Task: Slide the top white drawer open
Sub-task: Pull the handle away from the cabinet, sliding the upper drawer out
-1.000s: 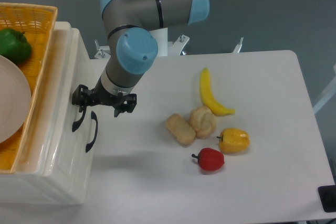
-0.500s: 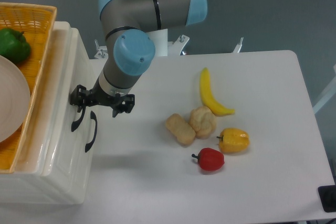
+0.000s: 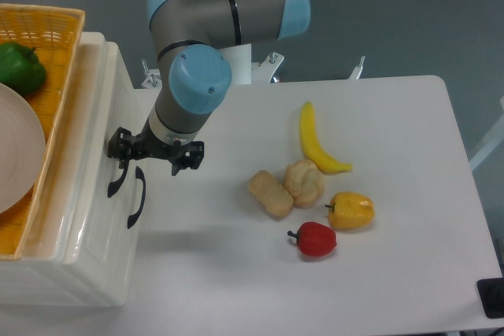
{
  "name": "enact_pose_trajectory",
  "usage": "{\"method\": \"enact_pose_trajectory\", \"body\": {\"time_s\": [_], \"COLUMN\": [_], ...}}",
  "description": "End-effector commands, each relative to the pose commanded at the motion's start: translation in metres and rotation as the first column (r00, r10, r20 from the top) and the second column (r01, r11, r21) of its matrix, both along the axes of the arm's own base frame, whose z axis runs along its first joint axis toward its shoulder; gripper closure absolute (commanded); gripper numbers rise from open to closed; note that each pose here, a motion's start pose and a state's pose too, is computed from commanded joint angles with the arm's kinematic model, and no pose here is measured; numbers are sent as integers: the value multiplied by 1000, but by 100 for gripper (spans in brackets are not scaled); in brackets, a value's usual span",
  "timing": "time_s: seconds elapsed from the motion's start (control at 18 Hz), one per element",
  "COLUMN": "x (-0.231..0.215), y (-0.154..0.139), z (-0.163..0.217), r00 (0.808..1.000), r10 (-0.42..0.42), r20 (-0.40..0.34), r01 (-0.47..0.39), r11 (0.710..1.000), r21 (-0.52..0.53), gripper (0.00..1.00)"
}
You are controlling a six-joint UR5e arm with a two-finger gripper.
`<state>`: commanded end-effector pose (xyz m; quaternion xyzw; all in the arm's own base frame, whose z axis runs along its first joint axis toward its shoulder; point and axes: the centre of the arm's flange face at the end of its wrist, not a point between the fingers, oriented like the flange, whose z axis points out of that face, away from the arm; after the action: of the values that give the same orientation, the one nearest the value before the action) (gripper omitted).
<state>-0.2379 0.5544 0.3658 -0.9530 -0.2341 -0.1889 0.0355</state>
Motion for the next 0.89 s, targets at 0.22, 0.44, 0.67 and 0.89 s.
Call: {"method": "enact_pose_trajectory", "body": {"time_s": [0.22,0.44,0.67,0.89], "x": [-1,-2,-3,-3], "y": [-2,-3,-2,-3], "z": [3,5,8,7], "r00": [1000,999,999,999], "r10": [-4,-5,-5,-5], "r20": [-21,-33,-39,-39], "r01": [4,4,5,5], "r11": [1000,1000,1000,1000], "r21": [-8,-11,-8,-9], "gripper": [0,0,0,0]}}
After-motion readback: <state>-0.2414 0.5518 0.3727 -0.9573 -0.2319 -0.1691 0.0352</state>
